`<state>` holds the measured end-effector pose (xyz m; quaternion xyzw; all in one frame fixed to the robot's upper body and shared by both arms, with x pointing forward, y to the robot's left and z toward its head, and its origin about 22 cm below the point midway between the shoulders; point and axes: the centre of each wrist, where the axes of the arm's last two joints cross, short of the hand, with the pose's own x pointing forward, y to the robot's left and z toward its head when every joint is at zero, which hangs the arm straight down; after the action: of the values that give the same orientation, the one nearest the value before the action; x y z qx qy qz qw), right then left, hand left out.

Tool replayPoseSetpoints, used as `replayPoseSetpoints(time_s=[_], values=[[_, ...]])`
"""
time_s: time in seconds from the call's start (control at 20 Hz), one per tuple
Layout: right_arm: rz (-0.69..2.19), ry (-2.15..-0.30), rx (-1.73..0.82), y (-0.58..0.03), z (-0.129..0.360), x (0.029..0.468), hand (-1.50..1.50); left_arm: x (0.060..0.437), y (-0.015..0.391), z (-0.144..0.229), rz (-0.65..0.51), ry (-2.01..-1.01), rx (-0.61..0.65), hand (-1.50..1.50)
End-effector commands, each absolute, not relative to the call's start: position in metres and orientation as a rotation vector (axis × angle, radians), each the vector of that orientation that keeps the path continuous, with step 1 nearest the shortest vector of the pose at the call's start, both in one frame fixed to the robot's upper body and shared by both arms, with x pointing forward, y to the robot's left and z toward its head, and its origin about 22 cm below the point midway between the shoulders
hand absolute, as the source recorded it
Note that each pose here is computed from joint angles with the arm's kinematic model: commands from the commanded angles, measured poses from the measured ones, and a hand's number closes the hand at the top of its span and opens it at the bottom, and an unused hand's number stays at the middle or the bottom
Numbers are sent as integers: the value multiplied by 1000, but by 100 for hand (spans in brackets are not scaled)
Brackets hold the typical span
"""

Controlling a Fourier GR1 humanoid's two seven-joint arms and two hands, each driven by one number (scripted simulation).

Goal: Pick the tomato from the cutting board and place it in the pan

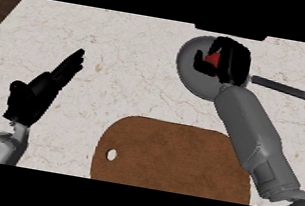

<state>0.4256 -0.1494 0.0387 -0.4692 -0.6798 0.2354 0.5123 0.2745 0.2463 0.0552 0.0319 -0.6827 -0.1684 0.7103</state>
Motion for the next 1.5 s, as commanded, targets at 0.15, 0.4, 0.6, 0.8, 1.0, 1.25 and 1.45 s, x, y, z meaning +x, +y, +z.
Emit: replayPoseSetpoints(time_s=[0.15, 0.4, 0.6, 0.8, 1.0, 1.25, 1.45], values=[[559, -1275, -1060, -169, 32, 436, -150, 291, 247, 70, -384, -1522, 54, 0], [550, -1298, -969, -198, 21, 433, -150, 272, 233, 53, -404, -1530, 45, 0], [443, -1431, -901, -206, 43, 443, -150, 288, 231, 70, -420, -1543, 59, 0], [220, -1588, -797, -202, 43, 441, -150, 281, 231, 61, -412, -1550, 39, 0], [69, -1662, -664, -234, 52, 442, -150, 286, 231, 61, -400, -1542, 45, 0], [-1, -1673, -481, -263, 19, 424, -150, 287, 243, 64, -394, -1529, 48, 0], [35, -1707, -402, -301, -3, 404, -150, 279, 242, 53, -364, -1524, 71, 0]])
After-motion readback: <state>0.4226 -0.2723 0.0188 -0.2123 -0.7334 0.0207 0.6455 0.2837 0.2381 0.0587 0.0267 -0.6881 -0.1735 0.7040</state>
